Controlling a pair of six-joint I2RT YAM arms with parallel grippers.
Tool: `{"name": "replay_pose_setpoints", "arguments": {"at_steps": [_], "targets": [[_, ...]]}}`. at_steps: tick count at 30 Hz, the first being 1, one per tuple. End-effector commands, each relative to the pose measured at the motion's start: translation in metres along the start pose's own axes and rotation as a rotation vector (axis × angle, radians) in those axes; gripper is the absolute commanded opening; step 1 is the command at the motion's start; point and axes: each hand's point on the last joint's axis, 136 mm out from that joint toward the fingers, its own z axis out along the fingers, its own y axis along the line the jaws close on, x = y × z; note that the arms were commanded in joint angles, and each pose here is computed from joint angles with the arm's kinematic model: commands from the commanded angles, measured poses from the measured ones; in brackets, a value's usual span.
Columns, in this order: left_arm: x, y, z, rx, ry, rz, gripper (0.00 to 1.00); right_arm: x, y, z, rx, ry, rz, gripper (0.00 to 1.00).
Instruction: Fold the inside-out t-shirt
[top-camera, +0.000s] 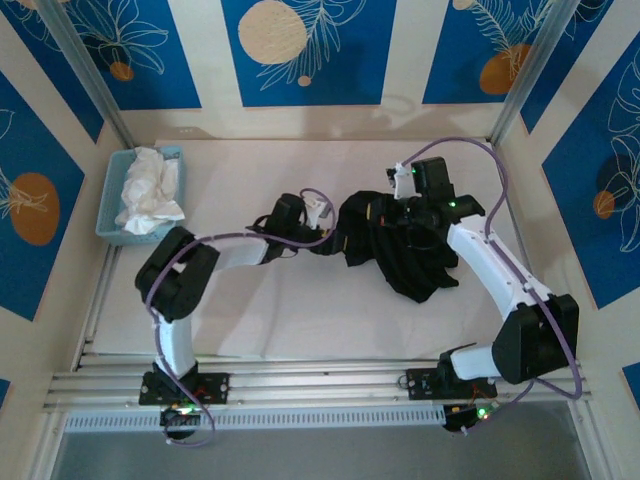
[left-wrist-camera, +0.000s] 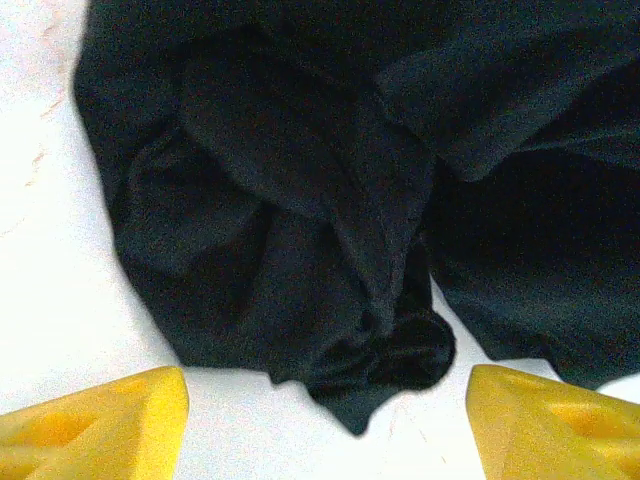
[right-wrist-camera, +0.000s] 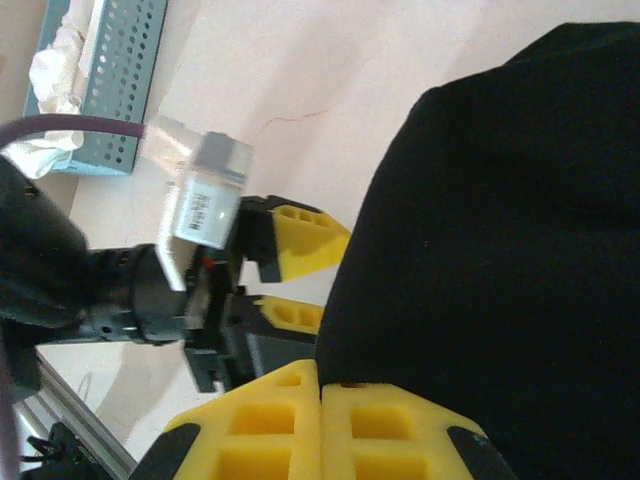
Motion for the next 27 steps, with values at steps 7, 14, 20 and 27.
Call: {"name": "replay_pose_setpoints", "arguments": {"at_steps": [7,14,20,27], "targets": [[-0.010,0.005,0.048,0.023,0.018,0.029,0.15,-0.012,0.002,-0.025,-0.032,-0.071,0.021,0.00],[-0.101,-0.010,-0.071,-0.062,-0.276,0.112,0.00,-0.058,0.044,-0.095,-0.049,-0.264,-0.139,0.00],[-0.166,-0.055,-0.246,-0.331,-0.618,0.273,0.00,-0.091,0.120,-0.172,-0.158,-0.461,-0.325,0.00],[-0.194,-0.118,-0.380,-0.471,-0.841,0.394,0.00,-0.107,0.166,-0.238,-0.170,-0.609,-0.453,0.00]]}}
